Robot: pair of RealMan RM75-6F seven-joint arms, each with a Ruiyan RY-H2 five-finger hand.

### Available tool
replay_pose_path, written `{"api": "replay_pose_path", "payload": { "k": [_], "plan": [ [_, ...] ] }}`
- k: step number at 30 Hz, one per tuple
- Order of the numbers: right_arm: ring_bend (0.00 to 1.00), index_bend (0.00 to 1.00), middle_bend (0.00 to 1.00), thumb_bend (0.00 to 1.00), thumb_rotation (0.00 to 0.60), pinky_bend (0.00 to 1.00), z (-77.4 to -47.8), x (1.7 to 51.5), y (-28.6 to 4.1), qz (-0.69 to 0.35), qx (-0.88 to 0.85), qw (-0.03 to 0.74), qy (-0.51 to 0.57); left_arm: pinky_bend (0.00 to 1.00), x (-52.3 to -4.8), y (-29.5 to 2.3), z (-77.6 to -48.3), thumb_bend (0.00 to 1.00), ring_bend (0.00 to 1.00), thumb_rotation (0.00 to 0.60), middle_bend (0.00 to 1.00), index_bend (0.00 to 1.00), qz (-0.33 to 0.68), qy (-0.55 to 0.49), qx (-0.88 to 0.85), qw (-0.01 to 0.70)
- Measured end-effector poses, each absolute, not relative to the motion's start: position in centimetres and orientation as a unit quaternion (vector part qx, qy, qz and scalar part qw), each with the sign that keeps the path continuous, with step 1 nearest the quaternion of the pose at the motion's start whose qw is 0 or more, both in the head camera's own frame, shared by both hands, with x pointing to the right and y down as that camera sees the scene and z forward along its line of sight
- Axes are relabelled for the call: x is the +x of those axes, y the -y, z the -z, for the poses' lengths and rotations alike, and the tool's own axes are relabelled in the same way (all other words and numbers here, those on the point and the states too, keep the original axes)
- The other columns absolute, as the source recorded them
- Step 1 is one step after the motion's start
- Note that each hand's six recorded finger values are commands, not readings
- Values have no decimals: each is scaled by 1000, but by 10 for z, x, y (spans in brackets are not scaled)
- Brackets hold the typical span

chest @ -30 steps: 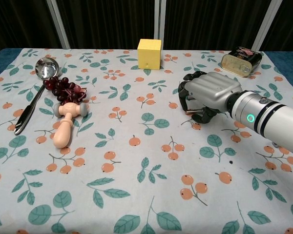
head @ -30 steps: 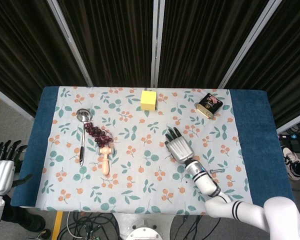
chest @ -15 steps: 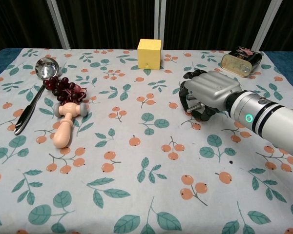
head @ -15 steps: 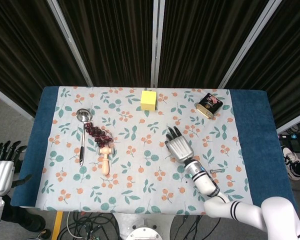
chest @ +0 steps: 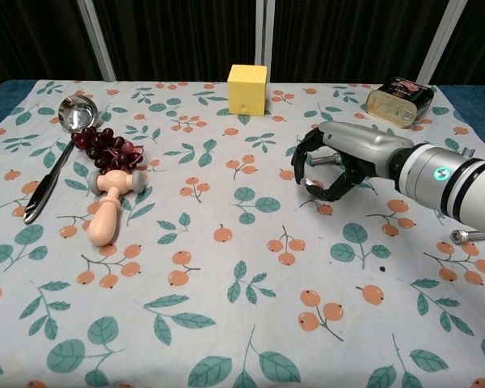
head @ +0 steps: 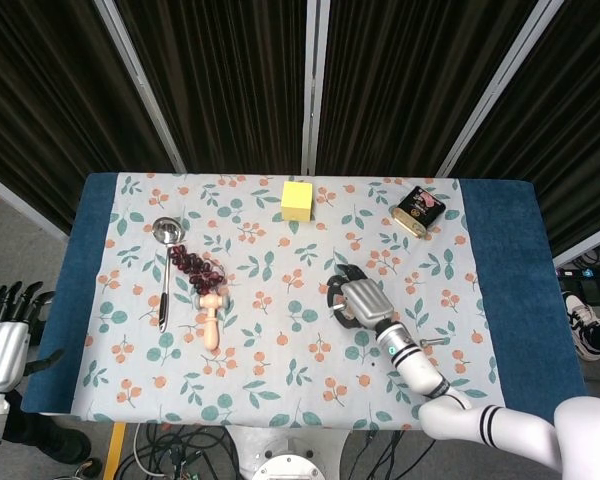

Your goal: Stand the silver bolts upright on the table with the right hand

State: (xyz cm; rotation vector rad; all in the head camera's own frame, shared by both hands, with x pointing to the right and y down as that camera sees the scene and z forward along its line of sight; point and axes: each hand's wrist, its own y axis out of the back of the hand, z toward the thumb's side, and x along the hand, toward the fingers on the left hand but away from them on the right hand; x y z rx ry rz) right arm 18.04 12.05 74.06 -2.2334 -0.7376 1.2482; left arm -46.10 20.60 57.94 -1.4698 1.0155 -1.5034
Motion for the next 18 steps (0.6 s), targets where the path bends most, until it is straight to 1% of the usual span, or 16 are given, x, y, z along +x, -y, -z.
{"api": "replay_pose_path", "payload": {
  "k": [3, 8, 18],
  "plan": [
    [0, 598, 253, 410, 600, 0, -740, 182, -122, -444, -828, 197, 280, 0, -461, -206, -579, 0, 6, 600, 106, 200, 593, -400, -579, 392],
    [0, 600, 253, 409, 600, 0, -740, 181, -122, -425, -842, 162, 292, 0, -461, -207, -580, 0, 6, 600, 106, 200, 594, -399, -579, 391],
    [0, 579, 248, 409, 600, 0, -745, 177, -118, -408, -850, 146, 300, 0, -462, -207, -580, 0, 6, 600, 106, 200, 595, -399, -579, 389]
  ]
}}
